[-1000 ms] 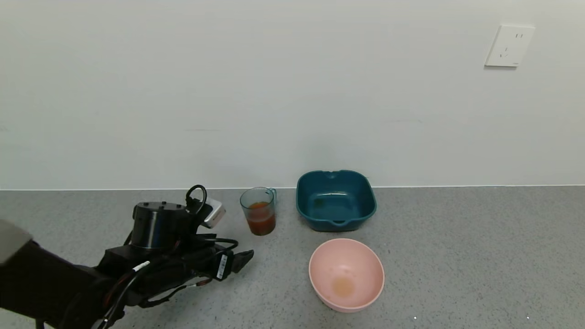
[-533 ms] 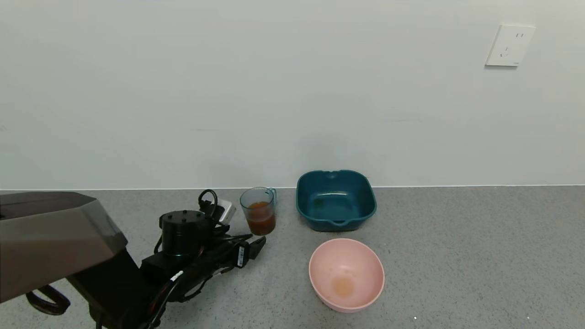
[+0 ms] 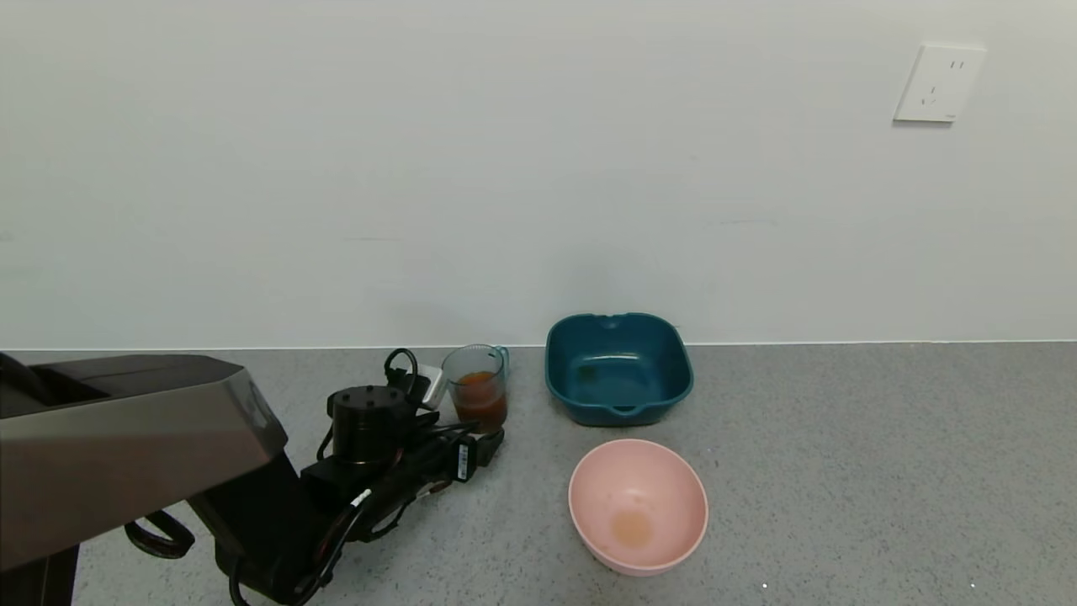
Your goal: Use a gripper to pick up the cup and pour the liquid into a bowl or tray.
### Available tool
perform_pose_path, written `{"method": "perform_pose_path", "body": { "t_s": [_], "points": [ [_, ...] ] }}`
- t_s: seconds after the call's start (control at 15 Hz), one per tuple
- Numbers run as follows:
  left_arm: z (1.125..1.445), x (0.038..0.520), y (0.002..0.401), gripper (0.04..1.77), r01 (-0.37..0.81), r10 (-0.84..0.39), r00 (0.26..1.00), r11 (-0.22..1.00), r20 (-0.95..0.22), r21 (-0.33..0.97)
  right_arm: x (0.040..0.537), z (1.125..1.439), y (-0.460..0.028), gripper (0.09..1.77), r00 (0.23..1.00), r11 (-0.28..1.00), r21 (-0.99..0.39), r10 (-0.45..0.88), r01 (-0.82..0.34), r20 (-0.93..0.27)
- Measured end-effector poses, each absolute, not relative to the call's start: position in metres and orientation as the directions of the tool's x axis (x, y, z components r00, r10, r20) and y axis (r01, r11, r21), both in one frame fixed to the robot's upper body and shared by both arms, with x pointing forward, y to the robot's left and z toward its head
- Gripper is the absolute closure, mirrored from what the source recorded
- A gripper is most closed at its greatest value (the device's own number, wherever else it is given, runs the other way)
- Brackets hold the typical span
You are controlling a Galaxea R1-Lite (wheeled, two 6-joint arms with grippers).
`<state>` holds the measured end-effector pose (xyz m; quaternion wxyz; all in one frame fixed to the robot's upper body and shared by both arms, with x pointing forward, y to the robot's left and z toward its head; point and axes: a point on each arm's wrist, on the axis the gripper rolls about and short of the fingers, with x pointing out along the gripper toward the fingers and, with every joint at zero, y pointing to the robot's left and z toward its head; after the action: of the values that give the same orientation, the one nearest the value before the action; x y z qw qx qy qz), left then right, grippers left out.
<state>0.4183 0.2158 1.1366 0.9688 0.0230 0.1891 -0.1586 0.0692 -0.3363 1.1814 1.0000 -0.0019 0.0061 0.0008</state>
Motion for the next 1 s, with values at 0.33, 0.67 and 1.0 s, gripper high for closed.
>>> {"method": "perform_pose_path", "body": {
  "t_s": [0.33, 0.67, 1.0],
  "points": [
    [1.135, 0.439, 0.209, 0.09, 0.281, -0.272, 0.903, 0.96, -0.331, -0.021, 0.069, 1.181, -0.336, 0.15, 1.0, 1.0, -0.004, 0.001, -0.001, -0.012],
    [1.128, 0.451, 0.206, 0.09, 0.276, -0.268, 0.907, 0.961, -0.323, -0.023, 0.069, 1.181, -0.336, 0.15, 1.0, 1.0, -0.004, 0.001, -0.001, -0.012],
    [1.121, 0.455, 0.205, 0.09, 0.27, -0.266, 0.906, 0.962, -0.331, -0.034, 0.069, 1.181, -0.336, 0.15, 1.0, 1.0, -0.004, 0.001, -0.002, -0.012]
  ]
}}
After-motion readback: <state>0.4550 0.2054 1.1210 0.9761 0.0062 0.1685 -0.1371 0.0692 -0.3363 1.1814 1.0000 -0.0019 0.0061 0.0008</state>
